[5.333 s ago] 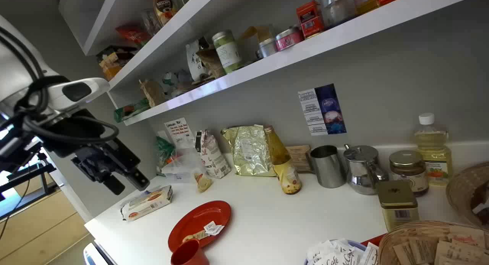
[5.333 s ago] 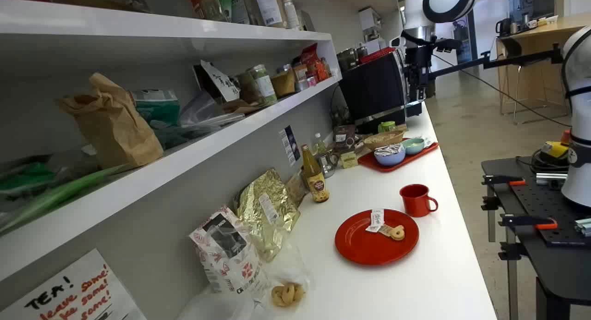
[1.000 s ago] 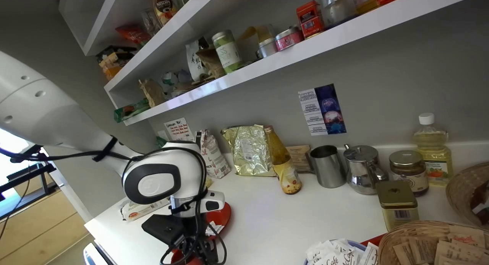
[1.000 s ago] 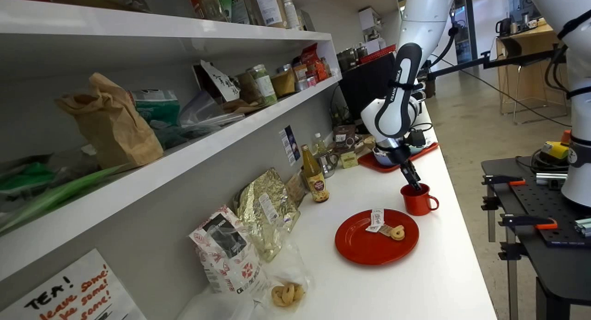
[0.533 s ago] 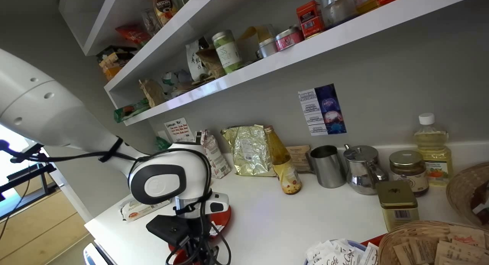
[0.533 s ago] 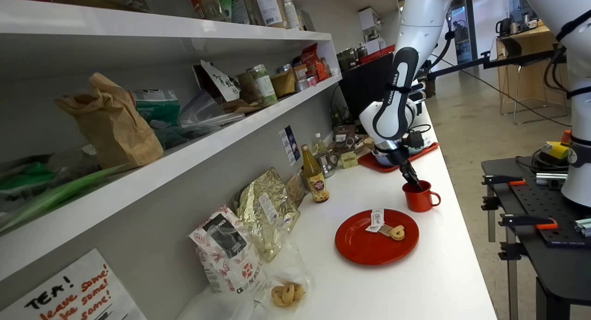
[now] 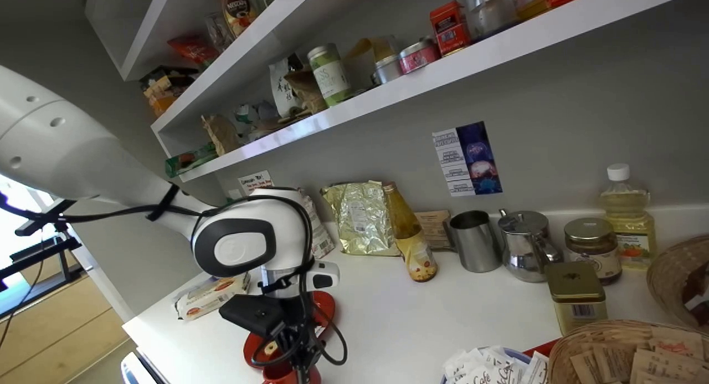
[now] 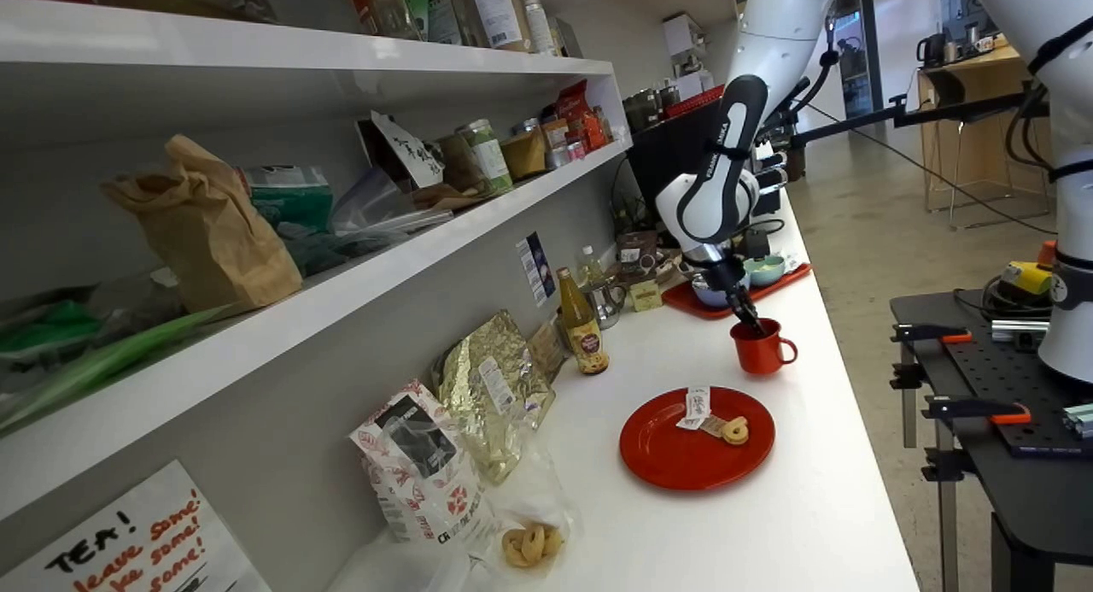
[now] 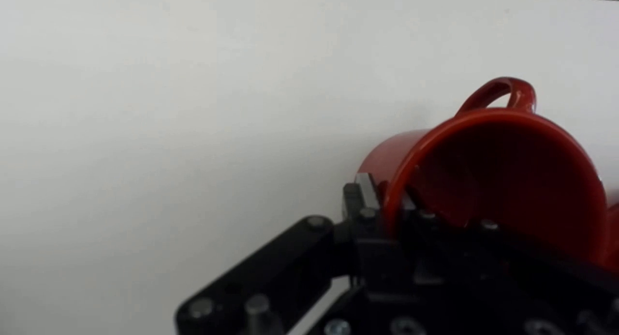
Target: Put the cup on the plate
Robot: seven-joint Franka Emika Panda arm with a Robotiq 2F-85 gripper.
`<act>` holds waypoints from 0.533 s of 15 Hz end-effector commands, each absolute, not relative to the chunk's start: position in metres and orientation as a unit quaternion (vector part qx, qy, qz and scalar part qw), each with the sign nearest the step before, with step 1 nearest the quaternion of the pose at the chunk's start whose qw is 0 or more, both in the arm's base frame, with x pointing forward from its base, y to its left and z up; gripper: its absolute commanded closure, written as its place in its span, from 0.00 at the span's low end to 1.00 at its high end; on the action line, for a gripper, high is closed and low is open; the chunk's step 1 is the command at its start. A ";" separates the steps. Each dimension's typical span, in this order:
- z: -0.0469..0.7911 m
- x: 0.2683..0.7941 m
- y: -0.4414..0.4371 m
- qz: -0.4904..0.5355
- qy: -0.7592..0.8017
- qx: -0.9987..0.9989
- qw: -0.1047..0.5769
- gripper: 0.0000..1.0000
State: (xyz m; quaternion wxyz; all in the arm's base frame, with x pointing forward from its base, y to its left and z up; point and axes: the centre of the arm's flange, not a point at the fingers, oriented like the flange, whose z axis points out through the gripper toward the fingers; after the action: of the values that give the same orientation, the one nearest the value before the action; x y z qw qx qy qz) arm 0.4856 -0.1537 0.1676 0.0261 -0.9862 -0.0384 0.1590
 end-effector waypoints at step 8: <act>0.266 0.526 -0.067 0.080 -0.118 -0.990 0.012 0.98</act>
State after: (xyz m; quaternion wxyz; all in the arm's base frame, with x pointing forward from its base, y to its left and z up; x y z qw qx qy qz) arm 0.5206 -0.1119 0.2389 0.0137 -0.9900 -0.0987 0.1001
